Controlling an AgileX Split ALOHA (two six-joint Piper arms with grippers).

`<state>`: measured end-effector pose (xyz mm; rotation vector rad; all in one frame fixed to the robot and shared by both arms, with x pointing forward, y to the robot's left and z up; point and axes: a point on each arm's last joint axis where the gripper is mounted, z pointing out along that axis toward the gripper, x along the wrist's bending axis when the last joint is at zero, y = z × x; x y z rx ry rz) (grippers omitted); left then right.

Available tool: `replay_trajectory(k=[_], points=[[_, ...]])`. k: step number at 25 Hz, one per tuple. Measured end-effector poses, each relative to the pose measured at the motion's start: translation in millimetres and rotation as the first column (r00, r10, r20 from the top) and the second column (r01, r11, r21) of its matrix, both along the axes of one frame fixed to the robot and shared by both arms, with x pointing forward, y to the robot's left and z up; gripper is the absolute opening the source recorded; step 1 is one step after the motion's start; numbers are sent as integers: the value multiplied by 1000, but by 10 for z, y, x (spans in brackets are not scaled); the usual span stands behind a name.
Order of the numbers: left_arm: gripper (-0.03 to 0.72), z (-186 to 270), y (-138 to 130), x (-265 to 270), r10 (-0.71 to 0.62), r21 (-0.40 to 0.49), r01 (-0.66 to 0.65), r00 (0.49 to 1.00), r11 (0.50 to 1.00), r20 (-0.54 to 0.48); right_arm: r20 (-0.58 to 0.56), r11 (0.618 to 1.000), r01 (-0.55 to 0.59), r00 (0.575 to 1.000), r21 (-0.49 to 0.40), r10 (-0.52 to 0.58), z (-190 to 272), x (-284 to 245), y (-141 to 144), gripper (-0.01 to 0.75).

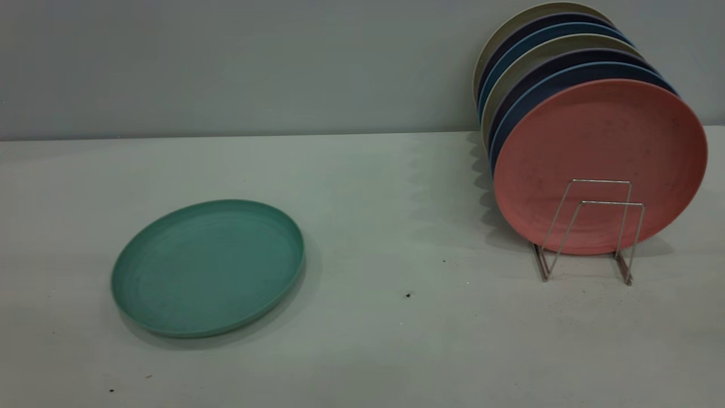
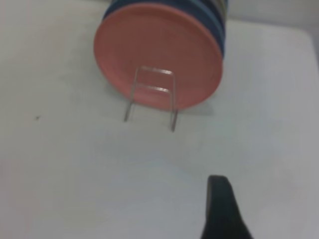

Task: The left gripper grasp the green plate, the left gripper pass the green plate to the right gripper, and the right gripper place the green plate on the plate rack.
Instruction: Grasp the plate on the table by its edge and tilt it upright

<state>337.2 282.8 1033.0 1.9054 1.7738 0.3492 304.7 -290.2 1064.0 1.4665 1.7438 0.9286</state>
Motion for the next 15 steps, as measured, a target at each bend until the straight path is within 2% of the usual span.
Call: replay_trajectory(k=[3, 6, 8, 11, 15], points=[[474, -130, -115, 386, -89, -87, 83, 993, 993, -73, -57, 1000, -13, 998, 25, 15, -41, 200, 37, 480], [474, -197, -259, 803, -203, -210, 181, 975, 961, -89, -110, 999, -29, 993, 37, 33, -96, 355, 66, 480], [474, -205, -338, 1103, -255, -279, 228, 965, 933, -64, -131, 998, -34, 991, 47, 40, -123, 420, 80, 480], [474, -323, -353, 1551, -260, -341, 215, 961, 915, -90, -155, 997, -40, 987, 62, 49, -153, 479, 98, 480], [474, -670, -91, 2052, -187, -381, 102, 963, 919, -196, -167, 997, -43, 984, 63, 54, -168, 504, 104, 480]])
